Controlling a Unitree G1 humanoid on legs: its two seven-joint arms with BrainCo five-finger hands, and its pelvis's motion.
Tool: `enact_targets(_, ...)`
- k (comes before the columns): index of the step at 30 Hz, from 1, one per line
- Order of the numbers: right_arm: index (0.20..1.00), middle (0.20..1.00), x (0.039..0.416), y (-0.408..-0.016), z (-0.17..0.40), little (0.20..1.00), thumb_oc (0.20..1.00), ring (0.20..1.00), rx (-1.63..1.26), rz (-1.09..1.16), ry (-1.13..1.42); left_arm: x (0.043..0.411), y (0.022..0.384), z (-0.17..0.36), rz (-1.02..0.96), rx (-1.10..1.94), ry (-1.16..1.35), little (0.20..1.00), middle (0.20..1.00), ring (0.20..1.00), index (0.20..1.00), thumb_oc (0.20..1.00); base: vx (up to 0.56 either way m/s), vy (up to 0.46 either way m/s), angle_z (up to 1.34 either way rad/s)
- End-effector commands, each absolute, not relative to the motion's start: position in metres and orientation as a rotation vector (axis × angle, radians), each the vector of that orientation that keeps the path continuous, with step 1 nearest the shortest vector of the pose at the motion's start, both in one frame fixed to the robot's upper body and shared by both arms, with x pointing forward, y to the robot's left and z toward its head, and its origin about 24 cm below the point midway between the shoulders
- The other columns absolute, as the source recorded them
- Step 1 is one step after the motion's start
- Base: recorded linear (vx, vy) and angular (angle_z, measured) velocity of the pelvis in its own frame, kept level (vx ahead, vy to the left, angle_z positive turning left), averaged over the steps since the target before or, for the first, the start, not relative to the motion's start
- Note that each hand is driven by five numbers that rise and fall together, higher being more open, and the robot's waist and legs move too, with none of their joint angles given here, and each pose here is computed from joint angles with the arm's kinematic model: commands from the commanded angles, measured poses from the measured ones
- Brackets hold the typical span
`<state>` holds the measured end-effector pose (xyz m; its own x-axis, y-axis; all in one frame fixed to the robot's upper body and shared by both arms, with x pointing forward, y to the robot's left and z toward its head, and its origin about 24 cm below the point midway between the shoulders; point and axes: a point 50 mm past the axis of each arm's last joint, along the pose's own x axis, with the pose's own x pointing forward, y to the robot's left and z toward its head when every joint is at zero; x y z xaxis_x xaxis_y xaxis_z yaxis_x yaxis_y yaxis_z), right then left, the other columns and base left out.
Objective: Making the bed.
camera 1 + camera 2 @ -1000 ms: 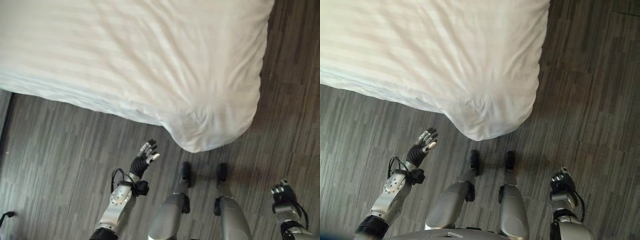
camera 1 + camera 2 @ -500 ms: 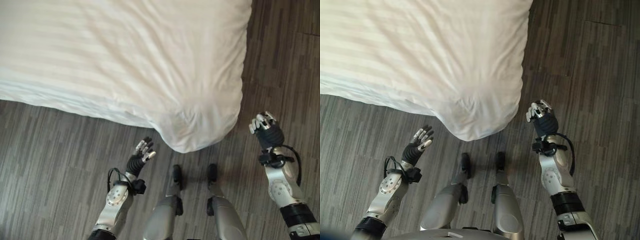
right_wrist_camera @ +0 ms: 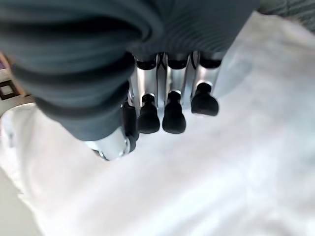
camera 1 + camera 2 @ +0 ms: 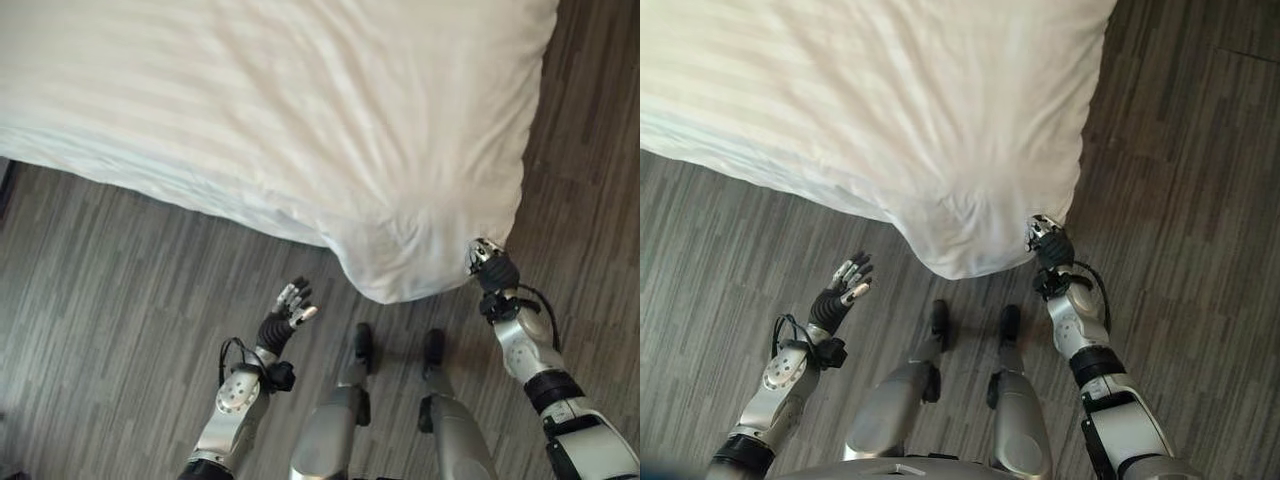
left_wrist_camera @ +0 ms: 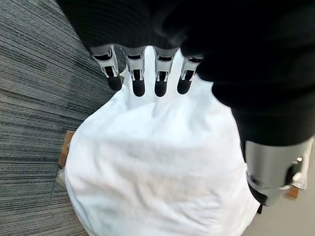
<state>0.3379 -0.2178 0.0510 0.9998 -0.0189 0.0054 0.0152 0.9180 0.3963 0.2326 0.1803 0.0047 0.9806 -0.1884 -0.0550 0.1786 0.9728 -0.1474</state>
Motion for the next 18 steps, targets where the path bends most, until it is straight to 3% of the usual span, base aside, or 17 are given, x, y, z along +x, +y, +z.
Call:
enact_targets(1, 0.200, 0.200, 0.351, -0.231, 0.070, 0.200, 0.200, 0.200, 0.331, -0.079, -0.043, 0.240, 0.182, 0.022, -0.198, -0.128, -0.026, 1.000, 1.000, 1.000, 1.000, 1.000, 0.00, 0.000, 0.00)
enact_targets(5, 0.200, 0.200, 0.350, -0.264, 0.059, 0.200, 0.200, 0.200, 0.308, -0.244, 0.038, 0.245, 0.180, 0.028, -0.194, -0.121, -0.049, 1.000, 1.000, 1.000, 1.000, 1.000, 0.00, 0.001, 0.01)
enact_targets(9, 0.200, 0.200, 0.321, -0.302, 0.026, 0.200, 0.200, 0.200, 0.286, -0.423, 0.163, 0.253, 0.185, 0.033, -0.154, -0.097, -0.073, 1.000, 1.000, 1.000, 1.000, 1.000, 0.00, 0.000, 0.00)
enact_targets(18, 0.200, 0.200, 0.178, -0.354, -0.074, 0.200, 0.200, 0.200, 0.288, -0.854, 0.528, 0.252, 0.198, 0.031, -0.094, -0.063, -0.067, 1.000, 1.000, 1.000, 1.000, 1.000, 0.03, 0.003, -0.02)
